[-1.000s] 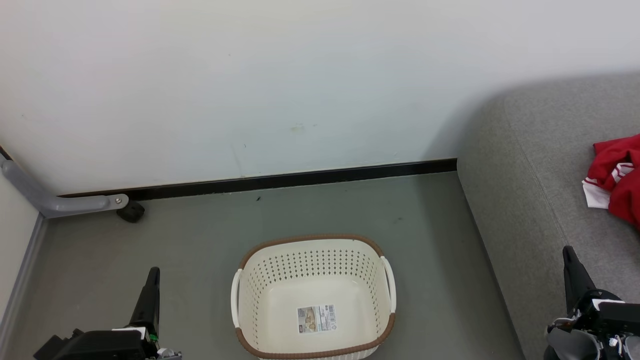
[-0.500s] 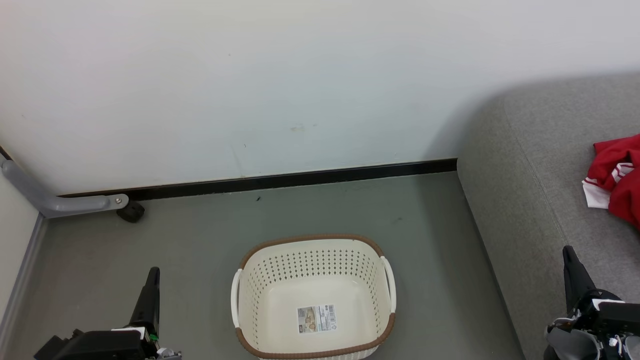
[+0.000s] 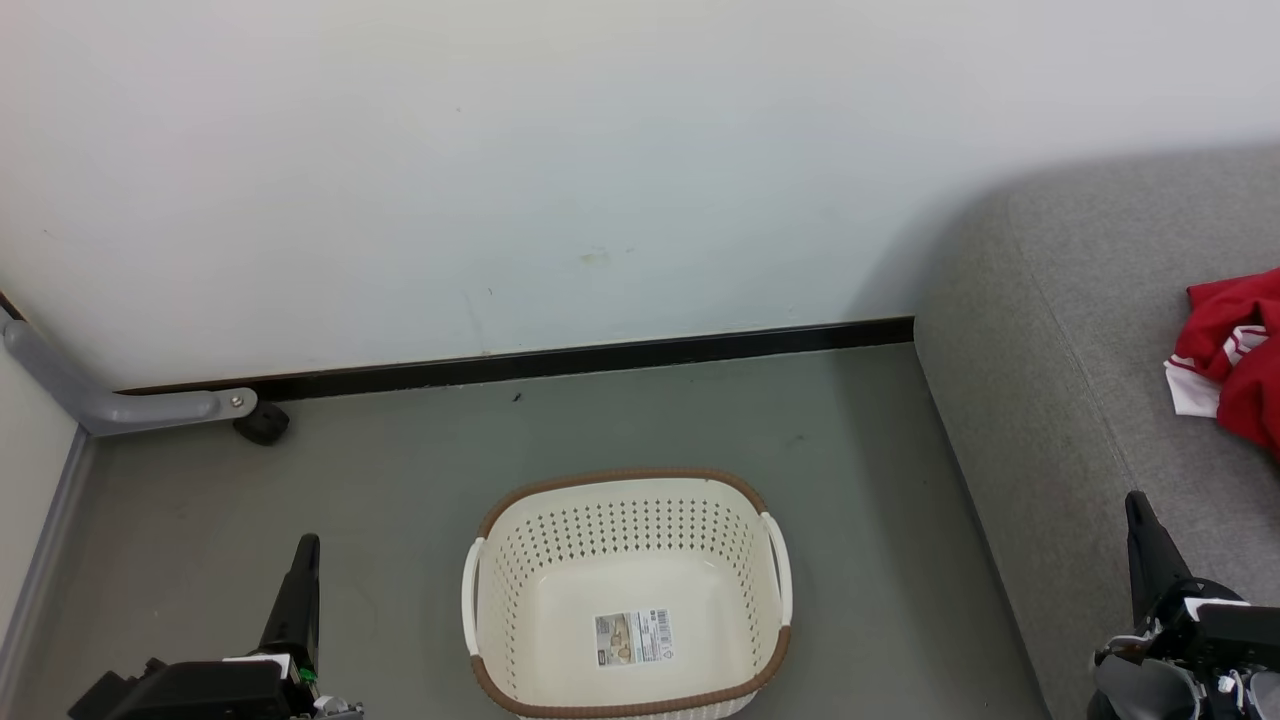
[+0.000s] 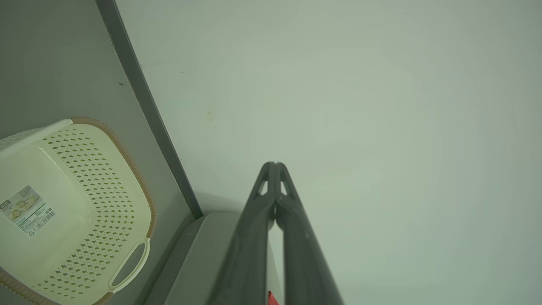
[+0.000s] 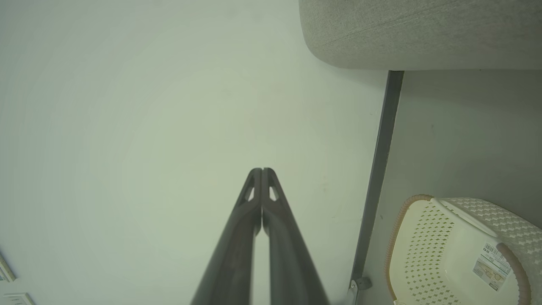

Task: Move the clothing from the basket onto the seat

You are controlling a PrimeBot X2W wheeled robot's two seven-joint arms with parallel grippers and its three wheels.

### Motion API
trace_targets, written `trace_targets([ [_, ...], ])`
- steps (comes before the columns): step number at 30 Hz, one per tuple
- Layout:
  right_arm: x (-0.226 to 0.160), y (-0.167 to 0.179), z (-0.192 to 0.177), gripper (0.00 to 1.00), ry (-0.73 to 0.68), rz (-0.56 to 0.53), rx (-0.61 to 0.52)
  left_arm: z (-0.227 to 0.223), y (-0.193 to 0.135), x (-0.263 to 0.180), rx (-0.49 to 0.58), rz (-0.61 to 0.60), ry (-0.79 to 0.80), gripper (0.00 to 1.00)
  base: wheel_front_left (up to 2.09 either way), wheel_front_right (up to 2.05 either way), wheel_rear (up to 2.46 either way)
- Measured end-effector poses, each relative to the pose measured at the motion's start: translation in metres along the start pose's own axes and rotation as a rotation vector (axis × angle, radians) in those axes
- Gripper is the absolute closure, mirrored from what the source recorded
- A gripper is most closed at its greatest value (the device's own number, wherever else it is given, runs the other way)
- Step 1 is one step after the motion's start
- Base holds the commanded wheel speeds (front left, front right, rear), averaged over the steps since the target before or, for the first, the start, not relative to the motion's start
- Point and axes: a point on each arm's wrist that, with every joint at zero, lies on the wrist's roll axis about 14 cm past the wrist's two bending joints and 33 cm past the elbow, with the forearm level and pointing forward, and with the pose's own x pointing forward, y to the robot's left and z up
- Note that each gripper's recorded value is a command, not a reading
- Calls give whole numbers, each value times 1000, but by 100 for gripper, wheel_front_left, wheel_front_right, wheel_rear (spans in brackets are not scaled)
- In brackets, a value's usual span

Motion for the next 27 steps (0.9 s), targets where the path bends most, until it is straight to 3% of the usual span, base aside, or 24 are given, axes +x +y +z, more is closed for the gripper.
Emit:
trace_targets([
  [27,0,0,0,100,0,0,0,0,0,0,0,0,0,100,0,0,0],
])
